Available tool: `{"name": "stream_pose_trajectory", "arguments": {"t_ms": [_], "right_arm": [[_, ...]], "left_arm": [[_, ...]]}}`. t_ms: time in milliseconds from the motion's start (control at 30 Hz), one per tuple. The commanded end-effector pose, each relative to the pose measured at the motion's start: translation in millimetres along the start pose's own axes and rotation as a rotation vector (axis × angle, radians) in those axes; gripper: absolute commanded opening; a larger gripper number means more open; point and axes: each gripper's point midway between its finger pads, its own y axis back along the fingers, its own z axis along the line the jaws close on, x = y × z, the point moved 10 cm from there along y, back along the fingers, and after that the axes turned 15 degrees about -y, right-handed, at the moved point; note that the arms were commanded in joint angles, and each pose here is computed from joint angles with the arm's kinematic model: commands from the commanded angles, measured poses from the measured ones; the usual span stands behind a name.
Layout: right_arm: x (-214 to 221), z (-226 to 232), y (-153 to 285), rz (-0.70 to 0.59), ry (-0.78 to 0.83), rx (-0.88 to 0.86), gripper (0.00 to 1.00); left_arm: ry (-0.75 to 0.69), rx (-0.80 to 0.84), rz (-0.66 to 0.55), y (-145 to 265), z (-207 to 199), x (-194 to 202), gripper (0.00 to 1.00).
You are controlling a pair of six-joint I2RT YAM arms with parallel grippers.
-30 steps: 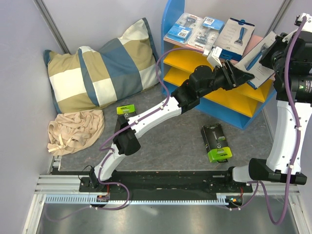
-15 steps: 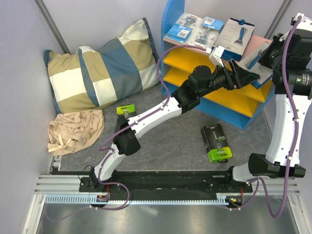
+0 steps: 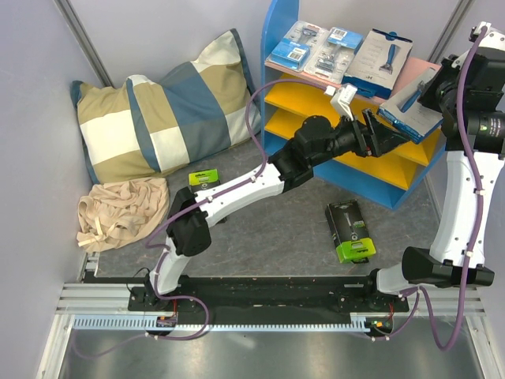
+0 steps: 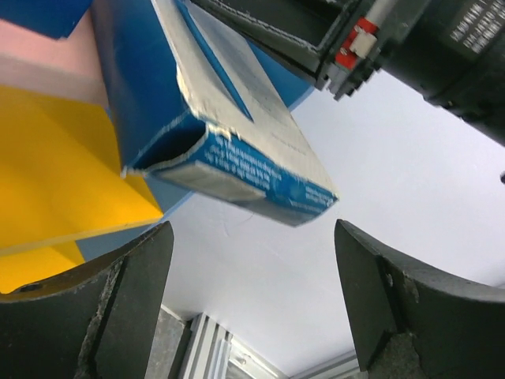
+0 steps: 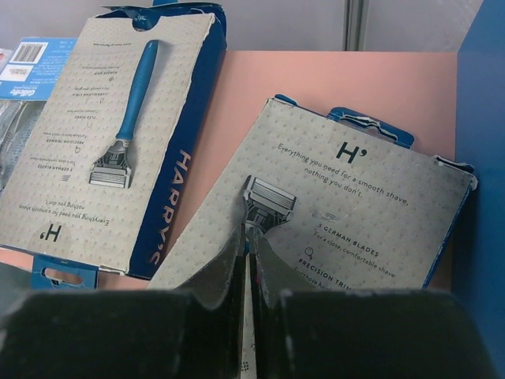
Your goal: Place and organize the shaving razors onto the shelf
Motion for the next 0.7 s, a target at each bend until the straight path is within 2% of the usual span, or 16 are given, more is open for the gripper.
{"name": "stream_pose_trajectory", "arguments": {"t_ms": [0,67,100,167,200,267,300,400,667], "right_arm": [[2.8,-2.6,-4.4,0.018,0.014,0.001,0.11],[3.3,-2.7,-4.3,0.021,0.014,0.000,0.11],[2.5,-2.3,-3.8,0.017,0.015,-0.002,0.11],[2.2,-1.5,-2.7,0.018,0.013,-0.010,0.10],[1.4,-0.9,-1.5,0.015,0.012,-0.014,0.10],[1.3,-0.1,-0.7,0.016,0.015,-0.020,0.11],[0.8,0.2,-0.8,0.016,0.012,-0.024,0.10],[0.6,1.0,-0.4,0.018,0.011,-0.032,0.11],[-2.5,5.6,5.2,0.012,0.003,-0.072,0.10]], "left_arm": [[-0.117,0.142,-0.145,21.2,-34.5,-36.9,0.87],[-0.124,0.138,-0.137,22.2,-32.8,-34.4,0.81],[-0.124,0.132,-0.136,21.8,-31.3,-32.9,0.68],[-0.127,0.133,-0.139,21.4,-31.9,-34.0,0.52],[-0.123,0.128,-0.133,19.6,-29.5,-31.2,0.35],[-0.122,0.126,-0.130,16.7,-30.1,-33.0,0.25],[-0.121,0.120,-0.115,14.1,-27.1,-29.2,0.17],[-0.119,0.127,-0.115,9.8,-29.7,-33.1,0.10],[-0.095,0.122,-0.093,-3.9,-25.2,-28.8,0.06]]}}
